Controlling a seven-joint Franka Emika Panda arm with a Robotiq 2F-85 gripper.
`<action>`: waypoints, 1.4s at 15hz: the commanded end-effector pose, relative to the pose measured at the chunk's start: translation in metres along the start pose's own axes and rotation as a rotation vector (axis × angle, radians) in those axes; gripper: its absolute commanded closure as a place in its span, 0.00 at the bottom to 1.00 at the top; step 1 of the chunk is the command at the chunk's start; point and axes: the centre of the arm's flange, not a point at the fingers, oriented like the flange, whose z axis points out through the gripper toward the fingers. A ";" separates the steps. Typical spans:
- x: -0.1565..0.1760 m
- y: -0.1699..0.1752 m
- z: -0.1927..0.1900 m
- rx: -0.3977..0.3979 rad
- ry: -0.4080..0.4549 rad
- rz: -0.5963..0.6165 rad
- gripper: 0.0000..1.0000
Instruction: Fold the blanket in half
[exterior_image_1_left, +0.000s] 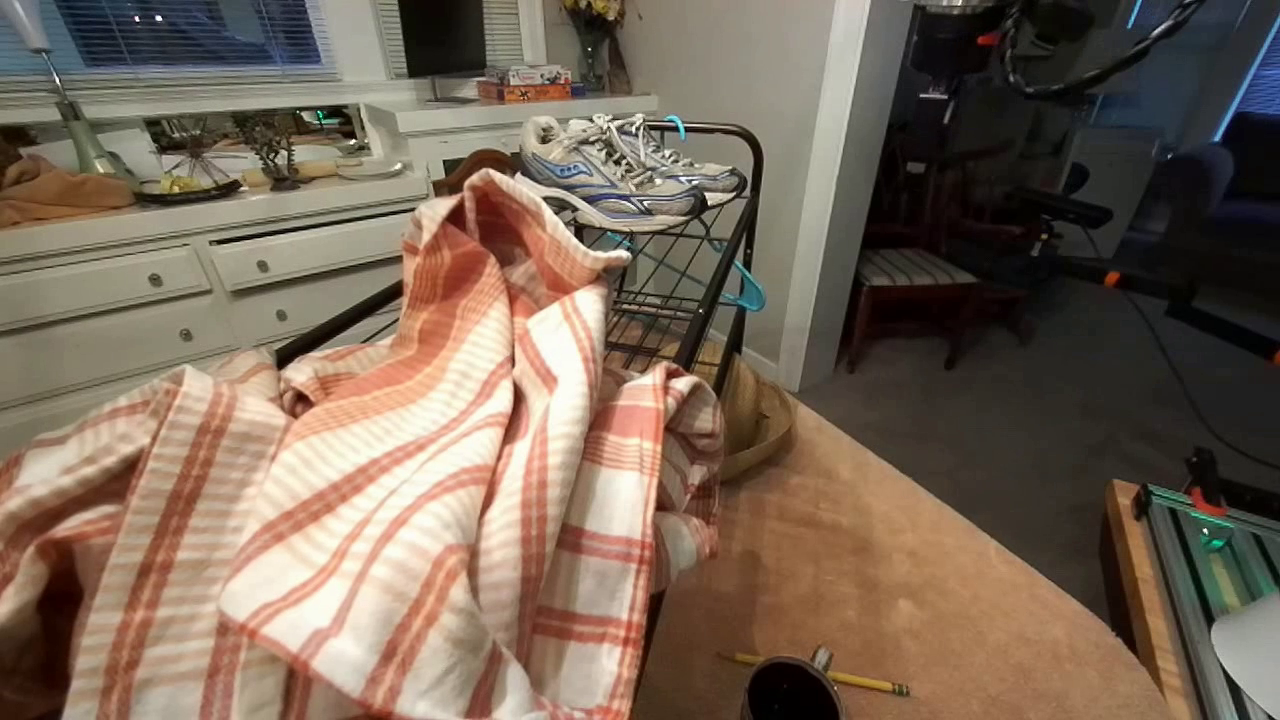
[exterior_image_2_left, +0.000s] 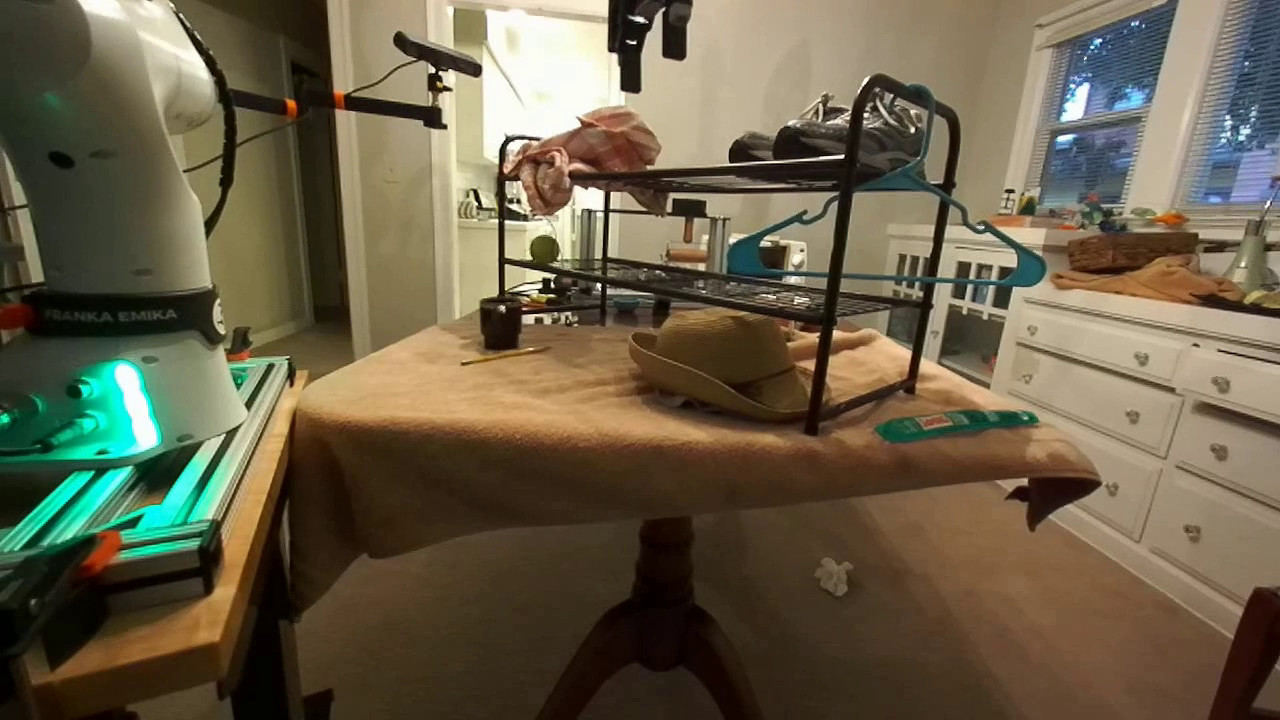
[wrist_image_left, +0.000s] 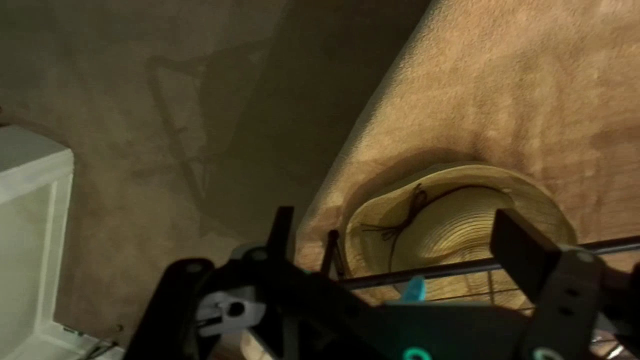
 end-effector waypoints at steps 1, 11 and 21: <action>-0.032 -0.067 -0.001 0.028 0.043 -0.194 0.00; -0.092 -0.217 0.018 -0.018 0.226 -0.702 0.00; -0.096 -0.272 0.017 0.007 0.322 -0.801 0.00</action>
